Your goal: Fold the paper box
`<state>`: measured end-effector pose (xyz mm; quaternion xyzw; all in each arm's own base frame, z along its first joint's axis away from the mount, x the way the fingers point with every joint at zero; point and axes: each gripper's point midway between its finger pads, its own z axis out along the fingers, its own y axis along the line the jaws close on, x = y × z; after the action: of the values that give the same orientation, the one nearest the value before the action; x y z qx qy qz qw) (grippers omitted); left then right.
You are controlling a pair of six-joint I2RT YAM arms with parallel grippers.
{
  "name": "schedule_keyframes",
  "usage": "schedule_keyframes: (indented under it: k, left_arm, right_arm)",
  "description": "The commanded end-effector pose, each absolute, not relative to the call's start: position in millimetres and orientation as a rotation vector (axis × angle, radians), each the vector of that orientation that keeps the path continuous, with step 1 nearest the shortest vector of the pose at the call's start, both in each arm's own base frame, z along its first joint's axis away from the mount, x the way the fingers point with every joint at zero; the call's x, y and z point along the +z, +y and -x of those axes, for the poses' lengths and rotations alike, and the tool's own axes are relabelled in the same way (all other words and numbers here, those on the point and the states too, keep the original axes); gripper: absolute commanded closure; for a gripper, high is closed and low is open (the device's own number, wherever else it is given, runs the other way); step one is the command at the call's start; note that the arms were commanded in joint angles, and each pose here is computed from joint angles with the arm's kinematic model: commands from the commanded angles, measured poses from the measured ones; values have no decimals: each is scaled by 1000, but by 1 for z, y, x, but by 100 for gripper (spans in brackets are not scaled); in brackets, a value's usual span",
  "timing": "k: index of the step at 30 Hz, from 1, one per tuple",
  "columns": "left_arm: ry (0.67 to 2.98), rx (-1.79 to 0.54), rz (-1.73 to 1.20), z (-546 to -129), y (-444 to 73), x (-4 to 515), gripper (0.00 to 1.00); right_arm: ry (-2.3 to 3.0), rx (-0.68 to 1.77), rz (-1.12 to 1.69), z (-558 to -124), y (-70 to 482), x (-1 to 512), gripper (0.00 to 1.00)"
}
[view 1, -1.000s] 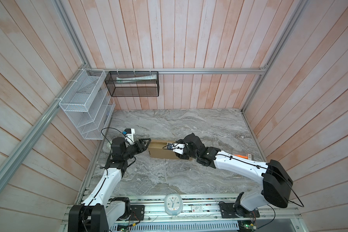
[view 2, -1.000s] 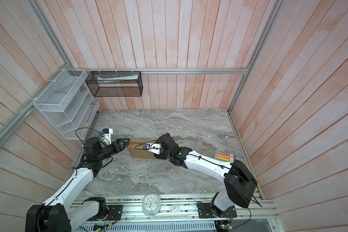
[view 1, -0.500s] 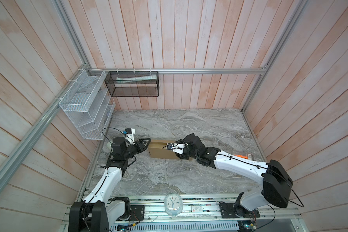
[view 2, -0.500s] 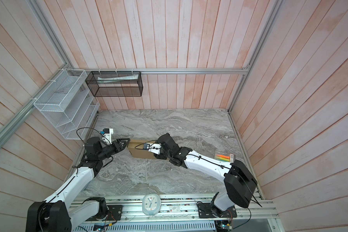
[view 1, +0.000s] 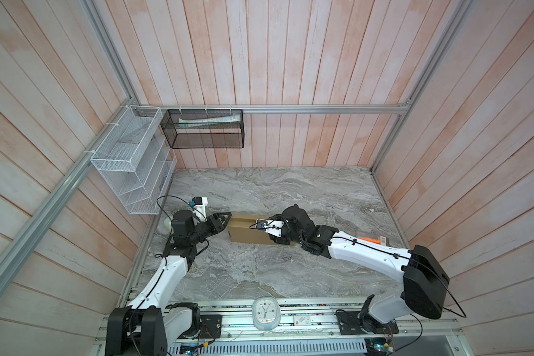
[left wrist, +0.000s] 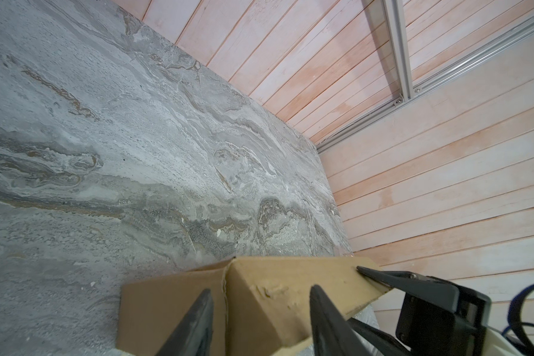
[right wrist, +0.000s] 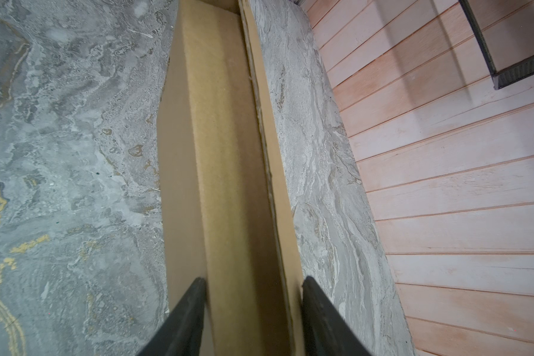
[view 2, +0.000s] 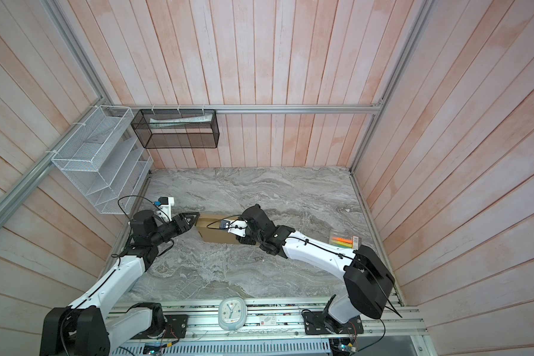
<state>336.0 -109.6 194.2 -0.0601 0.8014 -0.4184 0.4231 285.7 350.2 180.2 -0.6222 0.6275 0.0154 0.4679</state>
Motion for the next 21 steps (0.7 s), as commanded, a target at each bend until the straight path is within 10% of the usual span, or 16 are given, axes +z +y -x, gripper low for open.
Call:
schedule_keyframes:
  k: [1, 21]
  left_arm:
    - [2013, -1061, 148, -334, -110, 186, 49]
    - [2035, -1079, 165, -332, -111, 170, 53]
  right_arm:
    - [1561, 47, 1545, -287, 352, 172, 49]
    - [1547, 55, 1506, -290, 354, 182, 48]
